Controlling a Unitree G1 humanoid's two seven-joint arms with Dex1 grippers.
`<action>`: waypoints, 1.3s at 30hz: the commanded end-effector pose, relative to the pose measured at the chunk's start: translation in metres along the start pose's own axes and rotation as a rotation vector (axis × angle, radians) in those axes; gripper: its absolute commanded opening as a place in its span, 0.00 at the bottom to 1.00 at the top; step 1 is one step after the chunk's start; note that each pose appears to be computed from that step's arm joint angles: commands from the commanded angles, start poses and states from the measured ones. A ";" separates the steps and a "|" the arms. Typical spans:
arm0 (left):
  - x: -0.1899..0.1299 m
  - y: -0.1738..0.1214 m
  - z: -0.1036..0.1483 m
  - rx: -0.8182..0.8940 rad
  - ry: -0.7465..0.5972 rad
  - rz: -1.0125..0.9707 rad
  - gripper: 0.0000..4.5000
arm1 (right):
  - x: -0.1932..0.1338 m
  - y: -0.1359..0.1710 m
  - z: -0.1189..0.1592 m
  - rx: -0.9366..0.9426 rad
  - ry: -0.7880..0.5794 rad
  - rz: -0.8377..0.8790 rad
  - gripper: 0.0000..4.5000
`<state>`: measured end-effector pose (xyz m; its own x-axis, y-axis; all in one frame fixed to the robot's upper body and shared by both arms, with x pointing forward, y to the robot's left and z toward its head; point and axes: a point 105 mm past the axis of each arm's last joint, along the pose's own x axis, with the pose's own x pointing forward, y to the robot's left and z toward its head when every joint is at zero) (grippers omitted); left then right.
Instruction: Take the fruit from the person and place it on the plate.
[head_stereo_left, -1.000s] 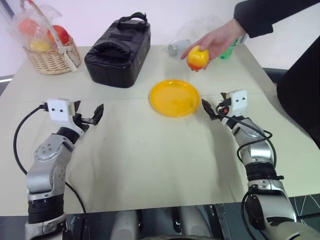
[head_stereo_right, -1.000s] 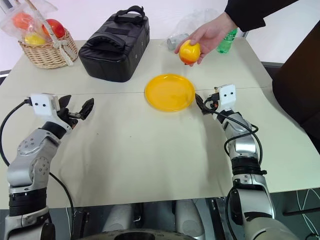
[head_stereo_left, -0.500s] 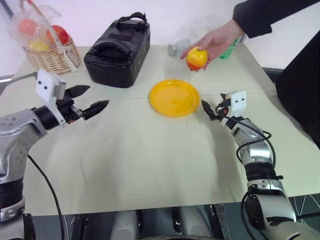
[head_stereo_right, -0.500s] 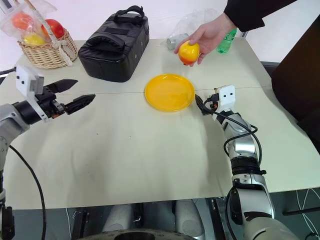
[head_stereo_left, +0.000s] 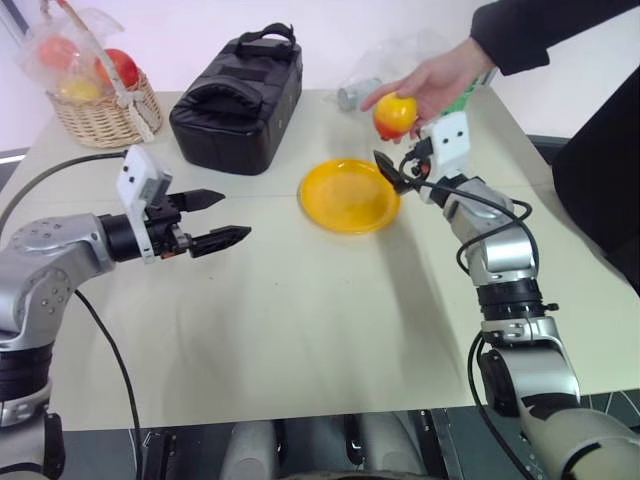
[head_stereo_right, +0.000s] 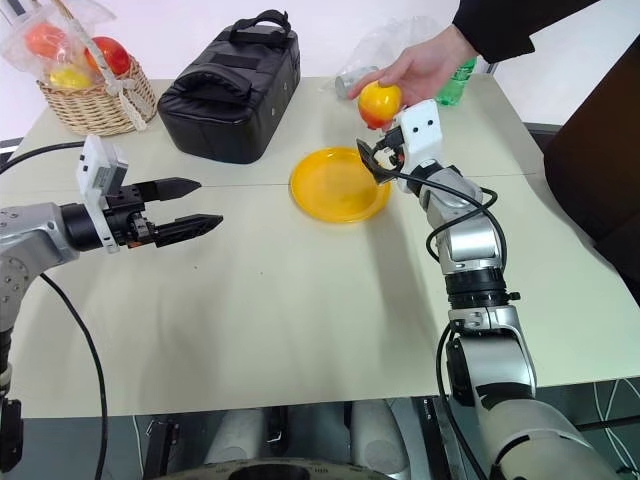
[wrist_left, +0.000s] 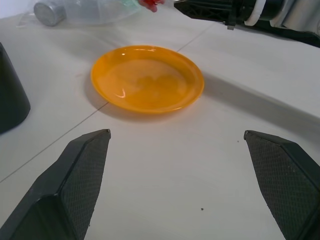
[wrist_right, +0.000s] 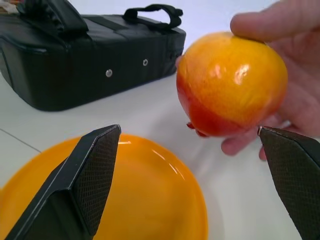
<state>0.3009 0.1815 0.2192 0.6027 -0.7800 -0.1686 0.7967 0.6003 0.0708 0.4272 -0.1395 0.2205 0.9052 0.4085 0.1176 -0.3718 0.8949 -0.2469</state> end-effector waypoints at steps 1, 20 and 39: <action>0.000 -0.004 0.014 0.060 -0.035 0.007 1.00 | 0.008 -0.004 0.017 -0.016 -0.054 -0.014 1.00; -0.005 -0.003 0.013 0.062 -0.053 0.077 1.00 | 0.045 -0.002 0.032 0.051 -0.134 -0.021 0.78; -0.010 0.006 -0.013 0.058 0.034 0.138 1.00 | 0.034 0.061 -0.008 0.009 0.002 0.238 0.78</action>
<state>0.3004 0.1937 0.1976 0.6929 -0.6881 -0.2156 0.7168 0.6899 0.1018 0.4382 -0.0758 0.1797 0.7989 0.6014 -0.0038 -0.5885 0.7804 -0.2112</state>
